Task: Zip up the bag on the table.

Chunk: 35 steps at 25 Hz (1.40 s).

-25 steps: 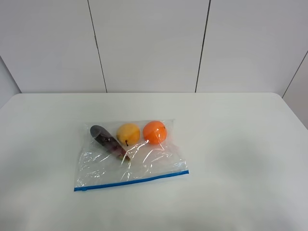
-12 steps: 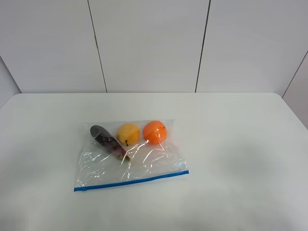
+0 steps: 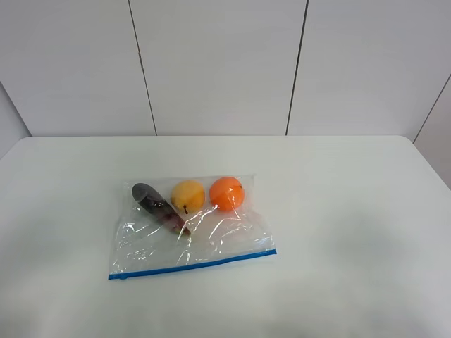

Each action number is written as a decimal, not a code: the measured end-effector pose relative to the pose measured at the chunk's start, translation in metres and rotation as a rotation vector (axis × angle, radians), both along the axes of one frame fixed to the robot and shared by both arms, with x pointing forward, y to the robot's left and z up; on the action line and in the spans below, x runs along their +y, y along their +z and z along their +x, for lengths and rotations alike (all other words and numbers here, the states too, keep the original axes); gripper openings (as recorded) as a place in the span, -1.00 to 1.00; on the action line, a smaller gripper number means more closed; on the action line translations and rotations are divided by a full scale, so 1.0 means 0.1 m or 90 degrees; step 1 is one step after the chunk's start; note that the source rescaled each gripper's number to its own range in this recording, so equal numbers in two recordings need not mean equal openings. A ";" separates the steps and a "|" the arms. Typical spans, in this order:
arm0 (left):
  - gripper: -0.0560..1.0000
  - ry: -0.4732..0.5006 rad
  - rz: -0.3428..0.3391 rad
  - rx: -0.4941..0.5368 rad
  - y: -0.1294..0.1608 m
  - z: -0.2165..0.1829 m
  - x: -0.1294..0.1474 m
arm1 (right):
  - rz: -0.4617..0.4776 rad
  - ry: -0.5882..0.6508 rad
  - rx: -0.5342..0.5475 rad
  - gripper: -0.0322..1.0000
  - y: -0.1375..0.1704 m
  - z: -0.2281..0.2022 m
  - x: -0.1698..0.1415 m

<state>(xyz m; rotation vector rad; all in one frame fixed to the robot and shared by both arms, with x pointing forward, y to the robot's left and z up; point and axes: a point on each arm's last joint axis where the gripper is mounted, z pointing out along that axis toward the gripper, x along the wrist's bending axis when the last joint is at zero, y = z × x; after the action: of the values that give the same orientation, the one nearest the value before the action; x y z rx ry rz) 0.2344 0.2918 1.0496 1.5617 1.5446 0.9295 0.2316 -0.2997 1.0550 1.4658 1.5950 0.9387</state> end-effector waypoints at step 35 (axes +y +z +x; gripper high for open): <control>0.30 0.000 0.000 0.000 0.00 0.00 0.00 | -0.001 -0.001 -0.009 0.59 -0.03 0.04 0.00</control>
<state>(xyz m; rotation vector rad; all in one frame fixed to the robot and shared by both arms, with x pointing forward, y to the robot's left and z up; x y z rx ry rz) 0.2344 0.2918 1.0496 1.5617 1.5446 0.9295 0.2356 -0.2997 1.0519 1.4554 1.5839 0.9453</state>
